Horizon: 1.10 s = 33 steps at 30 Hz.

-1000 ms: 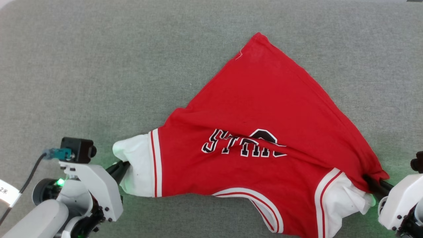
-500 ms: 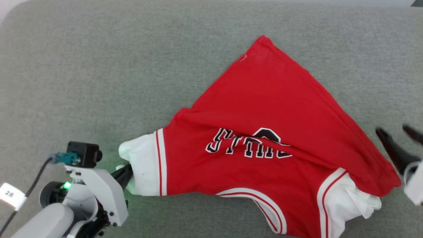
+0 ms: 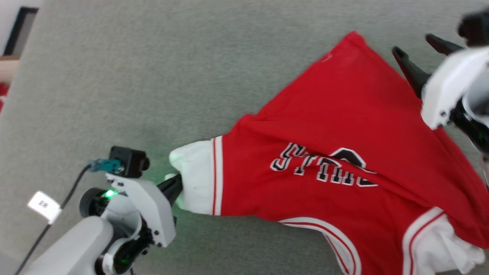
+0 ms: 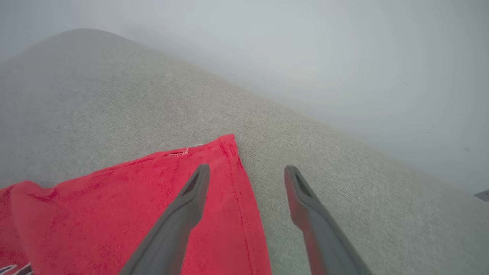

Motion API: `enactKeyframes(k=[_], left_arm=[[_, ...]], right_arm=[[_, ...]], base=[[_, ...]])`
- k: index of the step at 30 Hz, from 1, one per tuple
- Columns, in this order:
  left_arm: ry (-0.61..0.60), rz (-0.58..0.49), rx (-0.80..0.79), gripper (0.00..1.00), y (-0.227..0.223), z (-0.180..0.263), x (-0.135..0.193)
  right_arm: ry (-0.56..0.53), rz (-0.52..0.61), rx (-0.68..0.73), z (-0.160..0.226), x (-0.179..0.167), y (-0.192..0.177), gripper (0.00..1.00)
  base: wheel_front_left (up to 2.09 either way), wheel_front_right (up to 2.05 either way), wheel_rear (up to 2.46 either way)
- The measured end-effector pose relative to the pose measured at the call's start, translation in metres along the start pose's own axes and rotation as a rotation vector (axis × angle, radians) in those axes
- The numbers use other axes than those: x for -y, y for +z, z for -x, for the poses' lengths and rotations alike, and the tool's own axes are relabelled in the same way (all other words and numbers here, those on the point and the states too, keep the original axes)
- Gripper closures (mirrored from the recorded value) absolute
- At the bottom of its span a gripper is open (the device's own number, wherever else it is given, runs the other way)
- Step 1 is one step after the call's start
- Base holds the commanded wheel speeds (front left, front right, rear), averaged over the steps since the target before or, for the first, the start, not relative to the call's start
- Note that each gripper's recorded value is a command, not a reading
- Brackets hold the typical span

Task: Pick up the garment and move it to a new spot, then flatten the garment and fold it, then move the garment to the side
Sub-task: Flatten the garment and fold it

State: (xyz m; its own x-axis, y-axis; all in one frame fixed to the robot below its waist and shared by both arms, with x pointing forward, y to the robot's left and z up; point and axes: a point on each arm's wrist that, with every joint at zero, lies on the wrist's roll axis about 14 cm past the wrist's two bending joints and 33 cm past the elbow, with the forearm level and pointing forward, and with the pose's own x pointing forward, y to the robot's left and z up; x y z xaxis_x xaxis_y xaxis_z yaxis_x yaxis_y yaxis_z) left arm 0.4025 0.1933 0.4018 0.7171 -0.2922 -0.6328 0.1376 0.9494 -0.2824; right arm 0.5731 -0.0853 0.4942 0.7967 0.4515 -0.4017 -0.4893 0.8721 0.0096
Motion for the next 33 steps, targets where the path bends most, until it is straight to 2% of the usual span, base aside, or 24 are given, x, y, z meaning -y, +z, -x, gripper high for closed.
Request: enactKeyframes(k=[8, 16, 17, 18, 22, 29, 33], left_arm=[[0.017, 0.026, -0.005, 1.0, -0.005, -0.001, -0.007], [0.049, 0.058, -0.01, 1.0, -0.013, 0.0, -0.019], [0.054, 0.063, -0.013, 1.0, -0.015, 0.0, -0.021], [0.059, 0.065, -0.014, 1.0, -0.016, 0.001, -0.023], [0.072, 0.077, -0.018, 1.0, -0.019, 0.001, -0.029], [0.08, 0.059, -0.017, 1.0, -0.013, -0.001, -0.037], [0.104, 0.001, 0.017, 1.0, 0.016, -0.001, -0.048]], right_arm=[[0.058, 0.026, -0.217, -0.07, -0.015, -0.023, 0.0], [0.071, 0.048, -0.483, -0.103, -0.026, -0.064, 0.0], [0.068, 0.047, -0.506, -0.105, -0.025, -0.066, 0.61], [0.068, 0.035, -0.523, -0.107, -0.025, -0.067, 1.0], [0.052, 0.018, -0.553, -0.113, -0.02, -0.07, 1.0], [0.025, 0.025, -0.485, -0.109, -0.01, -0.058, 1.0], [-0.013, 0.014, -0.413, -0.098, 0.009, -0.042, 1.0]], base=[[0.0, 0.0, 0.0], [0.0, 0.0, 0.0], [0.0, 0.0, 0.0], [0.0, 0.0, 0.0], [0.0, 0.0, 0.0], [0.0, 0.0, 0.0], [0.0, 0.0, 0.0]])
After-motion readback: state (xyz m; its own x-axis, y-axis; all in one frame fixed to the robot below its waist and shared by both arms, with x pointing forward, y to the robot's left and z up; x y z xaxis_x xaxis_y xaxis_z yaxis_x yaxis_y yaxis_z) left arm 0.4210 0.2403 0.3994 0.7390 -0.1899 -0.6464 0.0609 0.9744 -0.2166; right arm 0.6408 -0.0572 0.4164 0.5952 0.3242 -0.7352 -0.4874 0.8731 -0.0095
